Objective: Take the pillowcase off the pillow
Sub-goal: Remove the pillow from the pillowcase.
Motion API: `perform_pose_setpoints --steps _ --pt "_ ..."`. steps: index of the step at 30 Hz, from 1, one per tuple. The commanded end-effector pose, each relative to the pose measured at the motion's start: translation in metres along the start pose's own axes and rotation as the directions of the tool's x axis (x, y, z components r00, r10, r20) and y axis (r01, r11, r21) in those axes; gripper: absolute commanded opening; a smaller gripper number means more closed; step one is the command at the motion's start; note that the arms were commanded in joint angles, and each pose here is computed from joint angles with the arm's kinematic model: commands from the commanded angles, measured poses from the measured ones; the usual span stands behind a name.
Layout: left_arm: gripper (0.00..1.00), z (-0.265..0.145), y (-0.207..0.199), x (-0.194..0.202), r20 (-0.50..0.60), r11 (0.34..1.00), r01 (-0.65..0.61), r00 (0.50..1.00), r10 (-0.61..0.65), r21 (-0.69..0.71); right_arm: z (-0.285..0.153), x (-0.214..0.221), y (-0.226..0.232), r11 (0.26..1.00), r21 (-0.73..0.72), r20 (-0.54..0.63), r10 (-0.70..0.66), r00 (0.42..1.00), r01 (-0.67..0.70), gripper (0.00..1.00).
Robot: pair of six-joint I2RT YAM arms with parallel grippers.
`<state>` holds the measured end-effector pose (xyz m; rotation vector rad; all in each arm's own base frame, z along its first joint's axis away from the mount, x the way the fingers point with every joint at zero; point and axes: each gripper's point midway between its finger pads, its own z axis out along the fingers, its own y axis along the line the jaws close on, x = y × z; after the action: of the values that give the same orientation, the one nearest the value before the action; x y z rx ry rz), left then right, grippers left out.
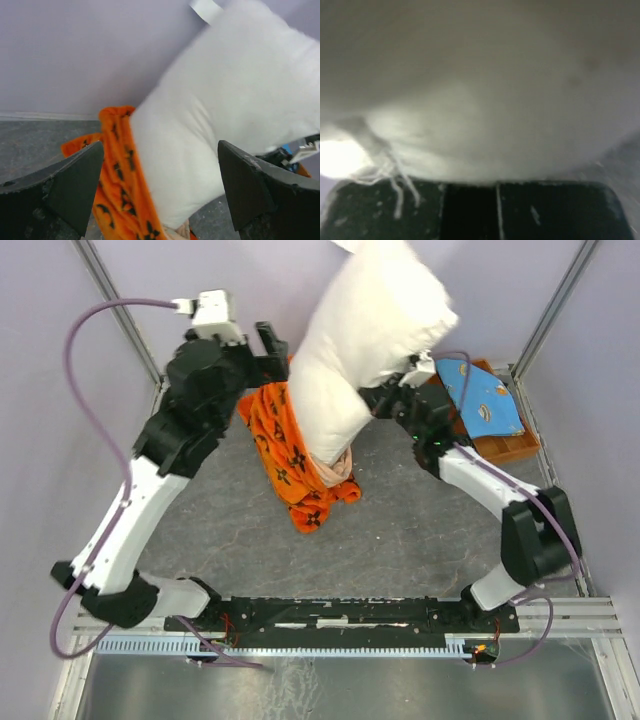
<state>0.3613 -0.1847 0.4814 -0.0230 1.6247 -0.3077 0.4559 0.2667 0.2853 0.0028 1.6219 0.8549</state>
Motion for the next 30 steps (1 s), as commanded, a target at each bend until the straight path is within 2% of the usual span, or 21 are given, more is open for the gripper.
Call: perform_pose_setpoints --steps 1,5,6,8,10,14,17,20,23,25,27,28,30 --pt "0.99 -0.018 0.016 -0.022 0.094 0.995 -0.038 0.995 0.029 0.088 -0.065 0.007 0.012 0.991 -0.126 -0.161 -0.062 0.985 0.042 0.02" --pt "0.99 0.005 0.039 0.014 -0.027 0.992 0.031 0.999 -0.028 0.119 -0.096 -0.001 0.003 0.986 -0.166 -0.208 -0.046 0.977 0.011 0.02" --pt "0.99 0.016 0.043 0.027 -0.078 0.983 0.071 0.995 -0.059 0.170 -0.102 -0.001 0.007 0.980 -0.198 -0.229 -0.030 0.973 -0.017 0.02" --pt "0.99 0.046 0.069 0.055 -0.165 0.967 0.175 0.976 -0.145 0.185 -0.115 -0.002 0.023 0.960 -0.276 -0.272 -0.025 0.962 -0.053 0.02" --pt "0.99 0.081 0.081 0.092 -0.256 0.951 0.223 0.952 -0.166 0.214 -0.128 0.000 0.035 0.943 -0.327 -0.312 -0.048 0.949 -0.060 0.02" --pt "0.99 0.131 0.064 0.151 -0.393 0.877 0.285 0.911 -0.123 0.386 -0.152 0.005 0.051 0.917 -0.393 -0.366 -0.085 0.927 -0.071 0.02" --pt "0.99 0.156 0.048 0.192 -0.501 0.809 0.375 0.858 -0.118 0.453 -0.154 0.001 0.058 0.908 -0.411 -0.356 -0.073 0.932 -0.086 0.02" --pt "0.99 0.160 0.043 0.231 -0.553 0.805 0.392 0.828 -0.097 0.445 -0.150 -0.003 0.059 0.908 -0.407 -0.359 -0.058 0.931 -0.101 0.02" --pt "0.99 0.145 0.047 0.259 -0.575 0.802 0.426 0.808 -0.129 0.419 -0.149 -0.010 0.059 0.920 -0.382 -0.345 -0.054 0.937 -0.088 0.01" --pt "0.96 0.122 0.044 0.268 -0.577 0.774 0.462 0.801 -0.156 0.432 -0.147 -0.019 0.060 0.927 -0.371 -0.317 -0.062 0.946 -0.064 0.01" --pt "0.93 0.102 0.045 0.267 -0.544 0.767 0.474 0.816 -0.196 0.433 -0.139 -0.033 0.058 0.934 -0.356 -0.274 -0.070 0.959 -0.034 0.02" --pt "0.94 0.093 0.054 0.271 -0.521 0.787 0.485 0.816 -0.250 0.381 -0.126 -0.047 0.054 0.943 -0.333 -0.238 -0.079 0.968 -0.004 0.02" --pt "0.99 0.089 0.062 0.264 -0.496 0.814 0.471 0.825 -0.270 0.341 -0.115 -0.054 0.045 0.953 -0.302 -0.223 -0.089 0.971 0.018 0.02"
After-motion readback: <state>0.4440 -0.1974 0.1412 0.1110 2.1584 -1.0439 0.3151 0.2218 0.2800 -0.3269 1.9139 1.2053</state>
